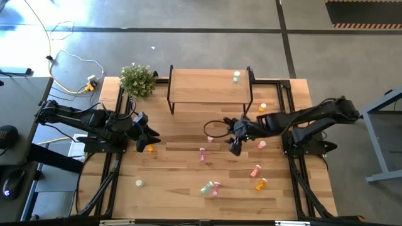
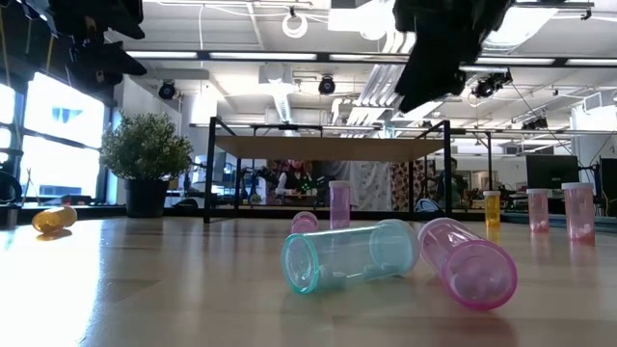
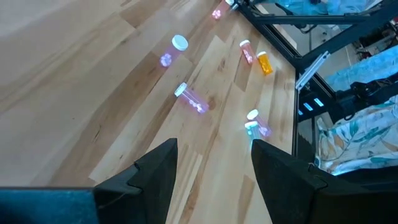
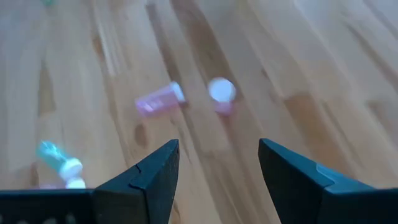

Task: Pick and place medicine bottles onto shelf by color
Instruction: Put the top purple pill bottle on the shelf

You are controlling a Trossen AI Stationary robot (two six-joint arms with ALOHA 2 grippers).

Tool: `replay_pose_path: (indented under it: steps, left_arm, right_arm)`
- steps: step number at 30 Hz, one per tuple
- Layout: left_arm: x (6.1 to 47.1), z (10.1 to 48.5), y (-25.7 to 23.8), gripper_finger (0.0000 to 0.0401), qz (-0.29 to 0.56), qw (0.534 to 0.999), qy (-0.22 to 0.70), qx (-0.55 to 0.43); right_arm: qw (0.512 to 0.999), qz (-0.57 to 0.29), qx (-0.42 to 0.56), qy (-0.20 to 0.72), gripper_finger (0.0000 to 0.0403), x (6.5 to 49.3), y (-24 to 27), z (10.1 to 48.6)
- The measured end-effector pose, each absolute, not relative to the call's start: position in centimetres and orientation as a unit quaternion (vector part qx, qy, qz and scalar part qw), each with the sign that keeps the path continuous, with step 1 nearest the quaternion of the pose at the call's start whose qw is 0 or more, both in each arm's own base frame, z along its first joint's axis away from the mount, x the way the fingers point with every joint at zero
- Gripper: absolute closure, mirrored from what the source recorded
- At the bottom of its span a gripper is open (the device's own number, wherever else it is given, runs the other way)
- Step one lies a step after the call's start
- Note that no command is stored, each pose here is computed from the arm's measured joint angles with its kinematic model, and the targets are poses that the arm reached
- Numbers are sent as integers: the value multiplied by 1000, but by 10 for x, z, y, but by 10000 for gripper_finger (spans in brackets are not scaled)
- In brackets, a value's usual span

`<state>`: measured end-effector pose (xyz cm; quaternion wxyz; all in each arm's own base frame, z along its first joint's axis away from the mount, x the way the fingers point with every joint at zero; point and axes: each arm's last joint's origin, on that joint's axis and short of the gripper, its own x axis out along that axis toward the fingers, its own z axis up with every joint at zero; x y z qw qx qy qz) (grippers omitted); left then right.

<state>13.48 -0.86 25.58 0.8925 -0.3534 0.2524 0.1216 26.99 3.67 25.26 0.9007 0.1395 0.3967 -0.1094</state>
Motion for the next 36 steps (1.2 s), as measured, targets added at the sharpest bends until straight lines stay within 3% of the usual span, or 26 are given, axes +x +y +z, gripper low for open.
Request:
replay_pose_path:
  steps: [8,15,36]
  left_arm:
    - [135,256,-9,204,122,891,251,-357]
    - [135,256,-9,204,122,891,251,-357]
    - [135,257,-8,204,124,893,247,-355]
  right_arm:
    - [943,-89,113,300,192,269,40,212]
    - [958,-109,86,251,192,268,35,199]
    - [948,-131,55,286,192,319,31,147]
